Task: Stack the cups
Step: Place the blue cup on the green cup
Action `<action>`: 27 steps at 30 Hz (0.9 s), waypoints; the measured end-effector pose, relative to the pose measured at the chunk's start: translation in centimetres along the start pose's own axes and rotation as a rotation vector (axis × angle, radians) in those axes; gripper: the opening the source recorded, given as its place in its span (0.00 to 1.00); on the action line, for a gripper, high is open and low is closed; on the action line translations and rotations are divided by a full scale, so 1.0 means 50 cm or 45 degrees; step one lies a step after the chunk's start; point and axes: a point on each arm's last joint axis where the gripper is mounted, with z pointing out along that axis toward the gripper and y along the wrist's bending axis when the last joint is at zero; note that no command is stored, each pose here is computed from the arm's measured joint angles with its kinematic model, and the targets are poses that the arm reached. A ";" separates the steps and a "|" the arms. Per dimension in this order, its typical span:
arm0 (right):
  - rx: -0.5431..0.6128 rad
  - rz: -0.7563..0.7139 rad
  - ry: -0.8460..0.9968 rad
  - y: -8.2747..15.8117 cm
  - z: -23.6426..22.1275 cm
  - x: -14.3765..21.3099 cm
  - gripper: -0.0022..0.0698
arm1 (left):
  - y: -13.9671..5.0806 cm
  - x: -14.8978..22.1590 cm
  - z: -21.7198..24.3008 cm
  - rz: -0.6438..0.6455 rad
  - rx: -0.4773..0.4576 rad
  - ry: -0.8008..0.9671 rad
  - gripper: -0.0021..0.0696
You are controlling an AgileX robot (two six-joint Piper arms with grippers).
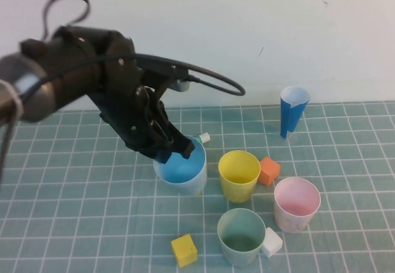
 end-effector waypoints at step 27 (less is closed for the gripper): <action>0.000 0.000 0.000 0.000 0.000 0.000 0.03 | -0.179 0.017 0.096 0.276 0.125 0.111 0.04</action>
